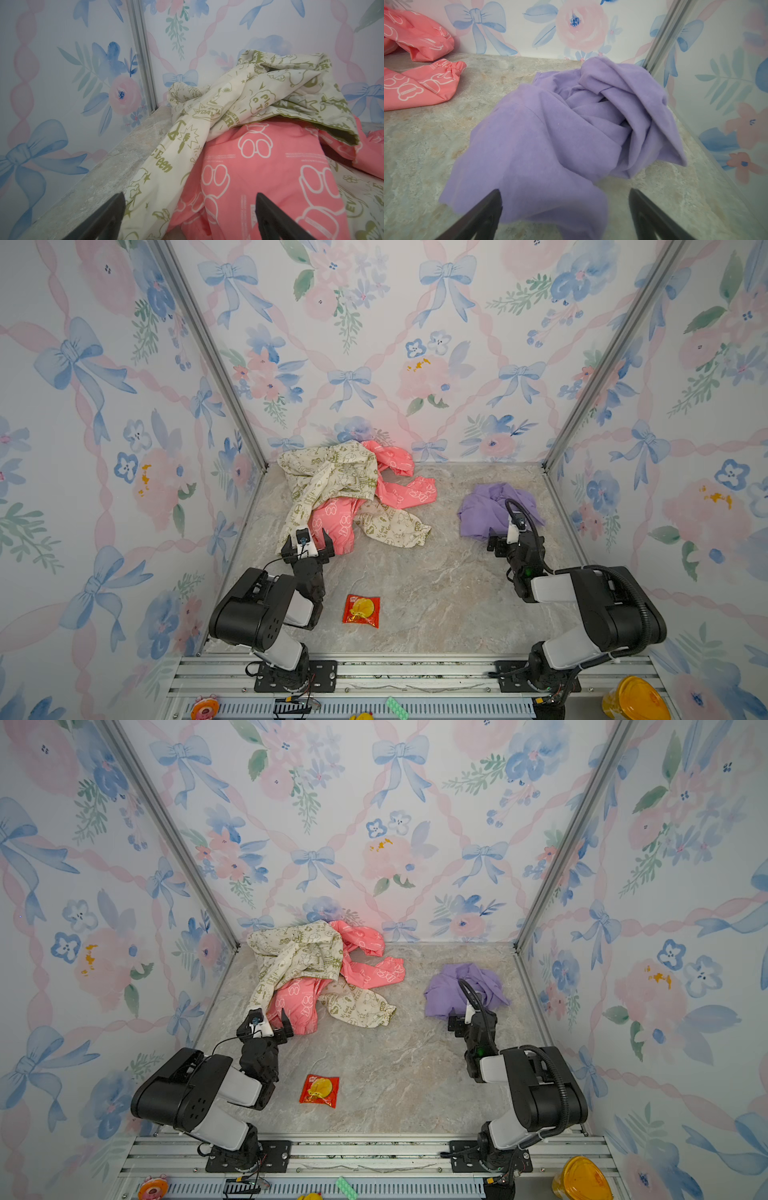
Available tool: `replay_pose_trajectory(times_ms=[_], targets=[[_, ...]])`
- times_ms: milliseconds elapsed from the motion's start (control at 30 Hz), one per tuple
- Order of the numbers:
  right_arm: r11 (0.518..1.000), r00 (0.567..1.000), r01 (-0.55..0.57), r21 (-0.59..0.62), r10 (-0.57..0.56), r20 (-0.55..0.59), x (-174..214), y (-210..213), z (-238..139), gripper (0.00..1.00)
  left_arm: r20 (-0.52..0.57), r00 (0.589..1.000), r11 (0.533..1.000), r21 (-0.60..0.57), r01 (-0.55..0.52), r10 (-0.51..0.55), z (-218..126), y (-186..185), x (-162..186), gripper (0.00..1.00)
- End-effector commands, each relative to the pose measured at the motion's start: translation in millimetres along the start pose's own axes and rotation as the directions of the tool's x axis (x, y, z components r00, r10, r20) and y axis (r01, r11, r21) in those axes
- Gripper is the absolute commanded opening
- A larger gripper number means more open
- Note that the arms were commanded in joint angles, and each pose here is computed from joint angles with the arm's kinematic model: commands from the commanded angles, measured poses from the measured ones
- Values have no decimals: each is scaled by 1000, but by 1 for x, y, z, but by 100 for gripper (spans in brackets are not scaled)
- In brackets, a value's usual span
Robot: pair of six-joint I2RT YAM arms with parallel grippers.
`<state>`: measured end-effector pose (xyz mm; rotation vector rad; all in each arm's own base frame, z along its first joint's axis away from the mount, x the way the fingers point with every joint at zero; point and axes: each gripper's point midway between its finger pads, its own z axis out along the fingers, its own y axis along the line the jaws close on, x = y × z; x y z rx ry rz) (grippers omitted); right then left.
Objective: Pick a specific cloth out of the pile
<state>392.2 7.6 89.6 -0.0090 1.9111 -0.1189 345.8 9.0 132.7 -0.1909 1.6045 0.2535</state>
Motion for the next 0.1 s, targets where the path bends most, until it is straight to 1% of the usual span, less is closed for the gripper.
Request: replay_pose_trajectory(times_ms=[0, 67], targets=[[1000, 1000, -17, 7, 17, 20, -10, -3, 2, 97, 8, 1000, 1000, 4, 4, -4, 6, -1, -4, 98], [1000, 1000, -17, 7, 17, 21, -10, -3, 2, 97, 7, 1000, 1000, 4, 4, -4, 5, -1, -4, 98]])
